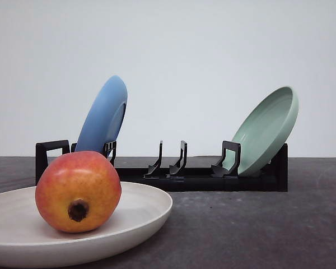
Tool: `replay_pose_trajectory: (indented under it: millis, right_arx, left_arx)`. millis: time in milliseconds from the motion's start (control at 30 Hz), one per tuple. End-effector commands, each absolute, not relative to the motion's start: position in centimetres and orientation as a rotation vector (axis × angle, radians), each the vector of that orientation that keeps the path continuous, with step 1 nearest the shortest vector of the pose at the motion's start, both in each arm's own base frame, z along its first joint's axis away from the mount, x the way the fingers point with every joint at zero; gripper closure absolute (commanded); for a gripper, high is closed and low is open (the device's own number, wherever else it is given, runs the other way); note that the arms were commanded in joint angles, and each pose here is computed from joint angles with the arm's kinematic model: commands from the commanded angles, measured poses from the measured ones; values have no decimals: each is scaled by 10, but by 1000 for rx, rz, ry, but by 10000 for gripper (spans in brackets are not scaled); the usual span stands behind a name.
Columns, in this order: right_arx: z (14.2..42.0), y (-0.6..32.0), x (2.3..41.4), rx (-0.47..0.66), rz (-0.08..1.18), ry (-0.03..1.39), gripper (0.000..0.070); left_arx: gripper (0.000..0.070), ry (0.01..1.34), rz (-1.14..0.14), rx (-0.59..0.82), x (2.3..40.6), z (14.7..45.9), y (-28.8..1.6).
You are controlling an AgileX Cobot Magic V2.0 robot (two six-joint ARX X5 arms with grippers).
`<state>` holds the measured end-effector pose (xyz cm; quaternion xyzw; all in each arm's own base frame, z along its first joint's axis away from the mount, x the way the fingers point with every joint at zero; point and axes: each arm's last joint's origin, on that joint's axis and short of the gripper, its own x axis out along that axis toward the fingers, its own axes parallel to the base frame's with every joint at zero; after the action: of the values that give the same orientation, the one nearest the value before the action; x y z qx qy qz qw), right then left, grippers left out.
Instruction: Place pomegranate in white plate
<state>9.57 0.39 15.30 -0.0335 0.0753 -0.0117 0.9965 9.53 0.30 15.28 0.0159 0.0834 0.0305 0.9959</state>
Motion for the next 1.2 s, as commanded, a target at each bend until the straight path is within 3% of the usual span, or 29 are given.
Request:
replay_pose_trajectory:
  millis: [0,1167]
  right_arx:
    - [152,4,96,-55,-24,146,699]
    - [152,4,96,-55,-24,146,699]
  left_arx:
    - [700,179,62,24,96,149,3]
    - [700,179,62,24,96,149,3]
